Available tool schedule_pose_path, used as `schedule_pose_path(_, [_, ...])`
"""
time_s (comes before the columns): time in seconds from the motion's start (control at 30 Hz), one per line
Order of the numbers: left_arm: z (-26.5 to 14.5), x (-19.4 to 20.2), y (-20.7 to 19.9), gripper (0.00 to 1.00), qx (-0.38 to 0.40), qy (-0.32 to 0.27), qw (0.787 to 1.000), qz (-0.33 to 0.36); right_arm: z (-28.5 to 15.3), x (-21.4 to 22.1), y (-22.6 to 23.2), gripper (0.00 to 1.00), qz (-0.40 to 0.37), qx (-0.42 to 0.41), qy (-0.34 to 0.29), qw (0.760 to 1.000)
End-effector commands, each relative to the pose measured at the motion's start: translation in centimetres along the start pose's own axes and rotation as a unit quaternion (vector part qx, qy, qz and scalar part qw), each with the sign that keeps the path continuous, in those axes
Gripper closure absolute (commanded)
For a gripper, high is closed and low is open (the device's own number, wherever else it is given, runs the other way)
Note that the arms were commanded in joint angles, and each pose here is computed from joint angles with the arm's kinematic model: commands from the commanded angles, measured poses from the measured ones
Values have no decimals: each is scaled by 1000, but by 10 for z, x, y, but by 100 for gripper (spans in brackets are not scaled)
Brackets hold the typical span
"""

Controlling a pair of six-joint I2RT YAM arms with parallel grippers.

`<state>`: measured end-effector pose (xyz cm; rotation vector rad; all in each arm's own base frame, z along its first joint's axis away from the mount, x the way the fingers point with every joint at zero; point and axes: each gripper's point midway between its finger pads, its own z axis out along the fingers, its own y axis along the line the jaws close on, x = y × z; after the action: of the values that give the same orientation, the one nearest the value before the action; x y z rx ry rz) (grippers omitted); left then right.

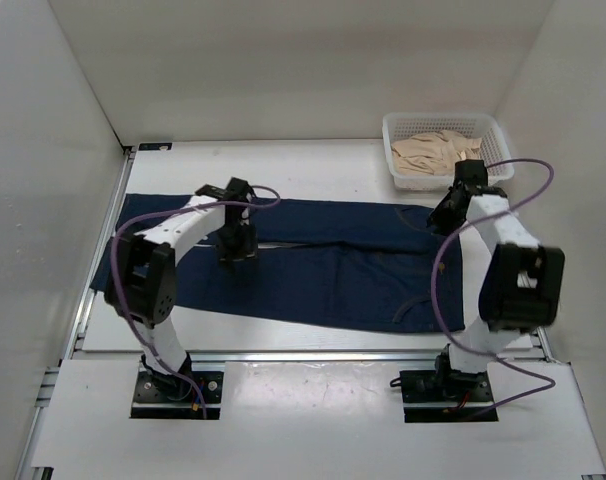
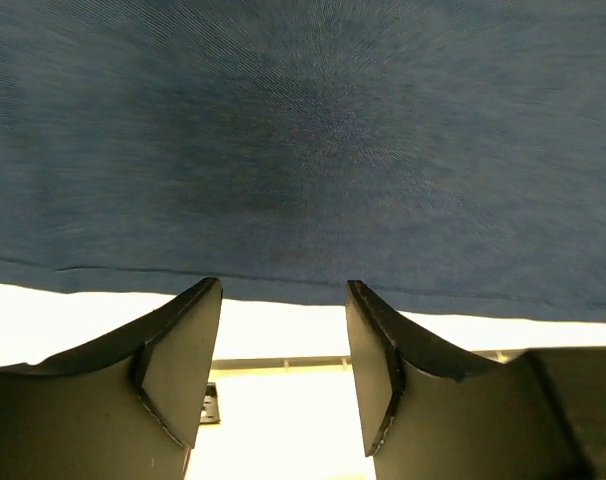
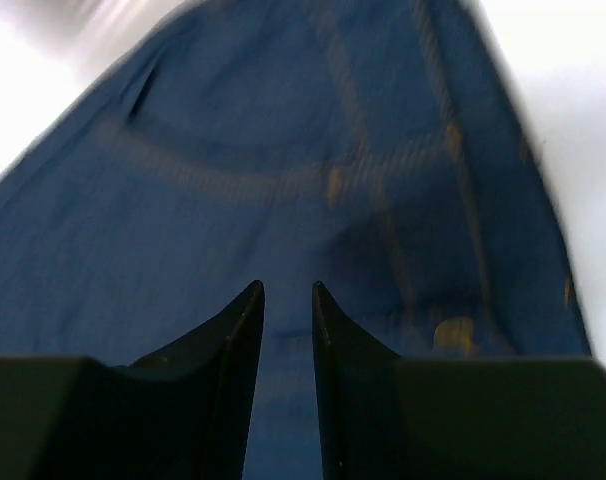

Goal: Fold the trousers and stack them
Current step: Flatten the trousers out

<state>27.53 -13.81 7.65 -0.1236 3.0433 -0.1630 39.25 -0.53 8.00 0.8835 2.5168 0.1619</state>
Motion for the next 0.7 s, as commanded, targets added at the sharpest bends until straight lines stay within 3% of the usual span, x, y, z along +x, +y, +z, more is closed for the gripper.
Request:
schedule_pose_path(0.0, [13,4,-28,36,14,-9,1000,-4,-23,28,-6,69,-4,-19,-12,1000])
schedule_pose_path(0.3, [63,24,-39,39,-32,29,999,8,-43,135,-23,70,-70,-51,59,994])
schedule_pose_path(0.4, [80,43,-32,41,-34,47,998,2,-40,169,-36,70,-83,-29,103,991])
schedule_pose_path(0.53, [81,75,-14,42,-39,70,997,-5,-41,199,-68,70,-76,27,141,987])
schedule_pose_path(0.67, [66,102,-3,42,-26,69,997,-11,-65,219,-69,70,-47,31,156,986])
